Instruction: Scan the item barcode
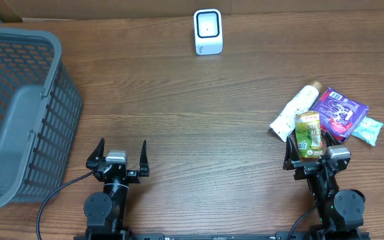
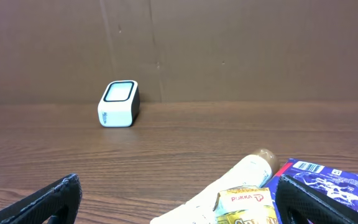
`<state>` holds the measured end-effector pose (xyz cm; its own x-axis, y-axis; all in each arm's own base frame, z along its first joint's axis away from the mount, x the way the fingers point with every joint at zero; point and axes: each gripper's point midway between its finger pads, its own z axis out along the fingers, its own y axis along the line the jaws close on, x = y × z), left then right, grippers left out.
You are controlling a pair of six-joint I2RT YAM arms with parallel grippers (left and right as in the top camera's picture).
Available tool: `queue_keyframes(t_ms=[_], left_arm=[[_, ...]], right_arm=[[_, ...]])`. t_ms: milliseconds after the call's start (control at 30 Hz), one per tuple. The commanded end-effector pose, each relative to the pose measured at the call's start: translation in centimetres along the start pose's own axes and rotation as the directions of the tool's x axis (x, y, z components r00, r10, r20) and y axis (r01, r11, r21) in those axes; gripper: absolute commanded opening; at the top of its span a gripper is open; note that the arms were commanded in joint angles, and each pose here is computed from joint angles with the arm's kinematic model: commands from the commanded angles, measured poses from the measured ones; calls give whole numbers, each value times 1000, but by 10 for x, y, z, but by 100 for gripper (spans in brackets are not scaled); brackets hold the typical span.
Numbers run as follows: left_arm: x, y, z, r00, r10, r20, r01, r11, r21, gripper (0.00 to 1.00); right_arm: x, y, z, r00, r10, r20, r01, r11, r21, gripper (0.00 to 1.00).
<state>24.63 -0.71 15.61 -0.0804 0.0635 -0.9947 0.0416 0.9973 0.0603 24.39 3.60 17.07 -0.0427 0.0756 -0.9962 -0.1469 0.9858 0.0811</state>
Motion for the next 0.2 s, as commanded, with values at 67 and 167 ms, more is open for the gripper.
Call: queue_keyframes(t_ms=[67, 167], left_arm=[[0, -1, 0, 1000, 20, 8, -20, 1000, 5, 100], [0, -1, 0, 1000, 20, 8, -20, 1000, 5, 99]], right_arm=[[1, 0, 0, 1000, -4, 7, 4, 1000, 3, 100], [1, 0, 0, 1000, -4, 7, 4, 1000, 2, 100]])
